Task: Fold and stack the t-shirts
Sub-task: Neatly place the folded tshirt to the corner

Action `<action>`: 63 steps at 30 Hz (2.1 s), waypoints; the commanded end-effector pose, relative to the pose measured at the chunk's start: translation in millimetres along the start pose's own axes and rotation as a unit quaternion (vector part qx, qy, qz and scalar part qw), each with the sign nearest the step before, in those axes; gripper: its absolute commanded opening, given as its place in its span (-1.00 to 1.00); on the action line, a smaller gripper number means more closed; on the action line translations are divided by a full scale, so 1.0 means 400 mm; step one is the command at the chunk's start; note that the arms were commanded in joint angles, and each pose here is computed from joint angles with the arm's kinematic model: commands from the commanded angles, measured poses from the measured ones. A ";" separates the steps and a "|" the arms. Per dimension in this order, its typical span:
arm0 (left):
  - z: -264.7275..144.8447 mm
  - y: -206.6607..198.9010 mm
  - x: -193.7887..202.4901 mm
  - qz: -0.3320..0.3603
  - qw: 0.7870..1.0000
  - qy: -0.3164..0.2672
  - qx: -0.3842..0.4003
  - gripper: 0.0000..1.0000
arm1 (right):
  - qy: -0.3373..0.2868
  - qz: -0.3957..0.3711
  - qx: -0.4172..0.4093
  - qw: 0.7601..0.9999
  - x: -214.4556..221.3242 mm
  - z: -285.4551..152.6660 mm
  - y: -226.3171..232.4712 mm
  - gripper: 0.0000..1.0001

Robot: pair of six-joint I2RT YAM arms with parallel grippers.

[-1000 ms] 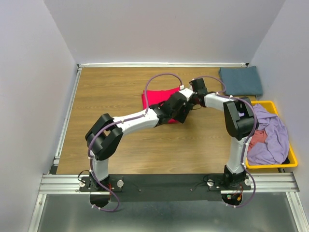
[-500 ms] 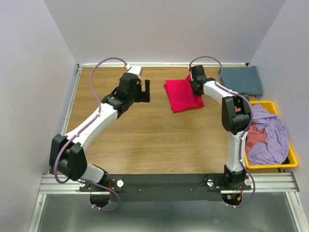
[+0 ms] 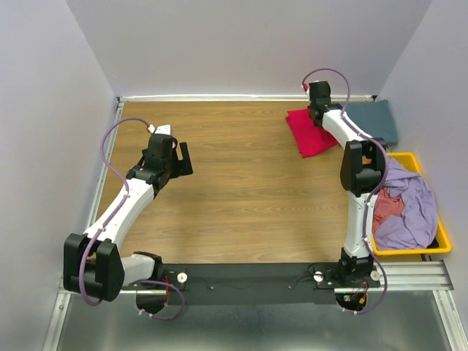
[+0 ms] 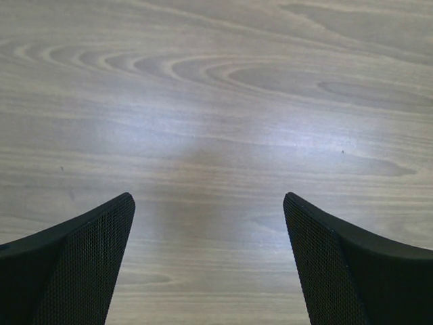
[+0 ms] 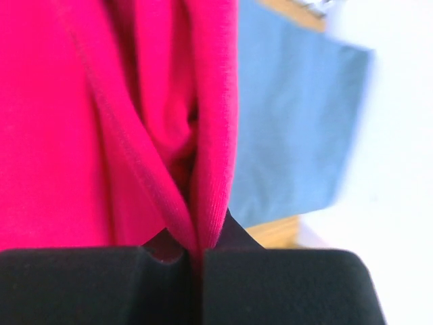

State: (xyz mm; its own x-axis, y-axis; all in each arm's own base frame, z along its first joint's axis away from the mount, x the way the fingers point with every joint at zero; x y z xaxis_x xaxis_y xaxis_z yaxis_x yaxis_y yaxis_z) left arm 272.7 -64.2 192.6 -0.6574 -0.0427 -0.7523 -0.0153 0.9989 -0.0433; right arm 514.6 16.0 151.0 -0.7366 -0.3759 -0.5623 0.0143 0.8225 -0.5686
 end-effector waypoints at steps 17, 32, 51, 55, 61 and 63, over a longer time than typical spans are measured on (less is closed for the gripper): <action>0.032 -0.020 -0.006 -0.014 0.999 0.014 0.026 0.97 | -0.030 -0.038 0.116 0.992 -0.097 -0.015 -0.209 -0.99; 0.054 -0.032 -0.002 -0.014 0.999 0.029 0.040 0.97 | -0.045 0.060 0.150 0.986 -0.095 0.005 -0.355 -0.99; 0.086 -0.036 0.015 -0.013 0.998 0.053 0.040 0.97 | 0.039 0.102 0.195 0.975 0.091 0.250 -0.357 -0.99; 0.091 -0.037 0.016 -0.012 0.998 0.057 0.039 0.97 | 0.037 0.099 0.226 0.968 0.100 0.271 -0.371 -0.99; 0.100 -0.039 0.024 -0.014 0.997 0.066 0.040 0.97 | 0.031 0.095 0.245 0.964 0.102 0.287 -0.381 -0.79; 0.102 -0.040 0.024 -0.015 0.997 0.067 0.041 0.97 | 0.041 0.091 0.251 0.963 0.112 0.295 -0.377 -0.76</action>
State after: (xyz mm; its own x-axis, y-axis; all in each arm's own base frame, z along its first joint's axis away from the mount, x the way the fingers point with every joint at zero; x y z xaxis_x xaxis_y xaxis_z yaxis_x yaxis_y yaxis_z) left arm 289.1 -78.1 151.9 -0.7657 -0.0449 -0.6416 0.0191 0.9955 -0.0925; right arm 555.1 -159.4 142.3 -0.7543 -0.2079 -0.6228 0.3859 0.6270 -0.6767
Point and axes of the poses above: each gripper's point midway between its finger pads, its own z axis out along the fingers, its own y axis along the line the jaws close on, x = y × z, the point moved 8 cm from there along -z, back along the fingers, and after that the axes turned 8 degrees about z, right-handed, at the moved point
